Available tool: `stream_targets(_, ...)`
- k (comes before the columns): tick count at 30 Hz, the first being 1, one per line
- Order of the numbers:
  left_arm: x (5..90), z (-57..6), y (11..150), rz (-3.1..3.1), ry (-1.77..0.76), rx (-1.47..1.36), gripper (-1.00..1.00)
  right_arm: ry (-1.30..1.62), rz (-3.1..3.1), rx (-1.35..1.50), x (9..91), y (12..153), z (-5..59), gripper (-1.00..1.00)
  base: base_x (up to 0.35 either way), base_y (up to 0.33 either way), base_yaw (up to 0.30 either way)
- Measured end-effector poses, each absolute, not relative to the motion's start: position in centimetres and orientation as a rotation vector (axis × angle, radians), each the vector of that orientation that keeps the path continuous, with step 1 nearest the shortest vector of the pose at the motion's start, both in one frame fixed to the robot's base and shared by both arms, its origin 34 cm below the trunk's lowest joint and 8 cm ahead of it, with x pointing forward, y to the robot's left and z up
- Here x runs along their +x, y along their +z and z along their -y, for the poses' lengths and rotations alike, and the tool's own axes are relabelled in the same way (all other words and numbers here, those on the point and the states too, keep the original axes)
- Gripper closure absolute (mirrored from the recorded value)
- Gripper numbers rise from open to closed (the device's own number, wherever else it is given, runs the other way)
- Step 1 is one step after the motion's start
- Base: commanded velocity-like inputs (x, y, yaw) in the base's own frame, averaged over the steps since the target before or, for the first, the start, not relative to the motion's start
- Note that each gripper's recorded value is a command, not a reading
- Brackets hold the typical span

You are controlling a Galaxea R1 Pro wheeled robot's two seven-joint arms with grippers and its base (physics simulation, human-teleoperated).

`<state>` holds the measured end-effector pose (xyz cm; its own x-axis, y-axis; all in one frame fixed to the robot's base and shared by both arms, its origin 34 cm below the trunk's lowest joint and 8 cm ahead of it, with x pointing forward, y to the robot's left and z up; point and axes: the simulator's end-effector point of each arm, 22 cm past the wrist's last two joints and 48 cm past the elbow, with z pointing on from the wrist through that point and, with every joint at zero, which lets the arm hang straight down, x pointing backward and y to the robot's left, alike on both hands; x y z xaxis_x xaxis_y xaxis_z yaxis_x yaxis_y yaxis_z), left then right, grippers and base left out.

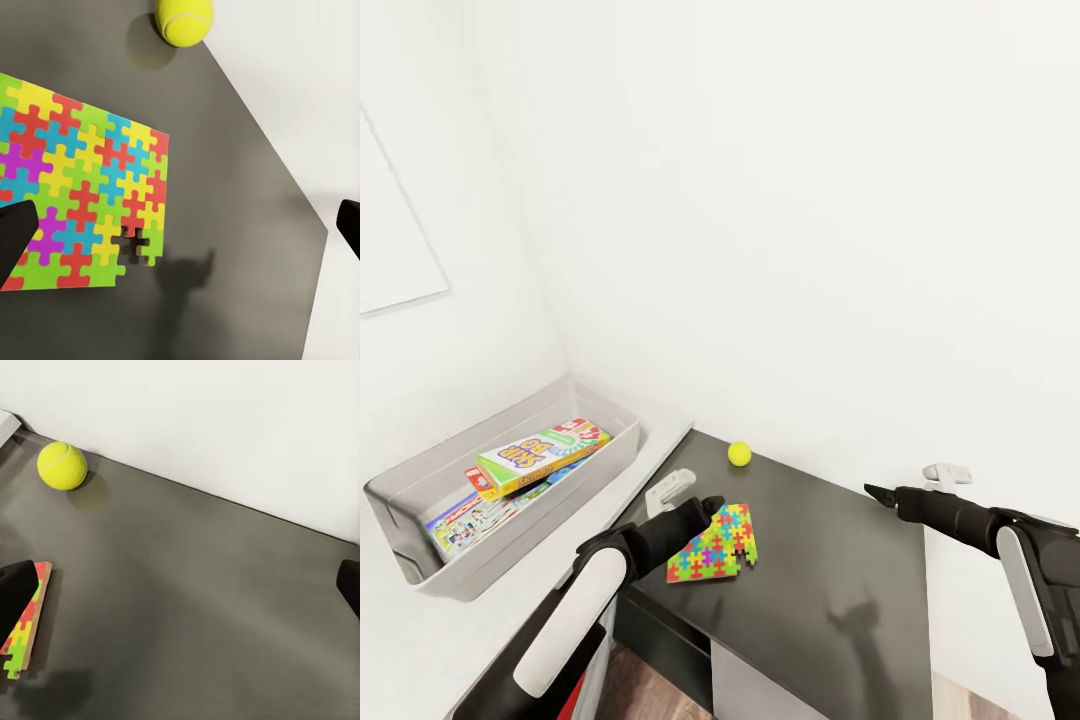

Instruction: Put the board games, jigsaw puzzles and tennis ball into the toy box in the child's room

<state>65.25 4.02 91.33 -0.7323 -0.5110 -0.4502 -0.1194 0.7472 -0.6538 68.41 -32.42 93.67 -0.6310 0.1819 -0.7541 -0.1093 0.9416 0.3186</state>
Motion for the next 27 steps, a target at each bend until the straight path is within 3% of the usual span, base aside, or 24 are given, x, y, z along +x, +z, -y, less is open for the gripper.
stream_targets(27,67.0,-5.9,92.4,-2.274,-0.788,-0.486,-1.00,0.415,-2.169,0.040,69.7,96.0,32.6,-1.00,0.000,0.000,0.000)
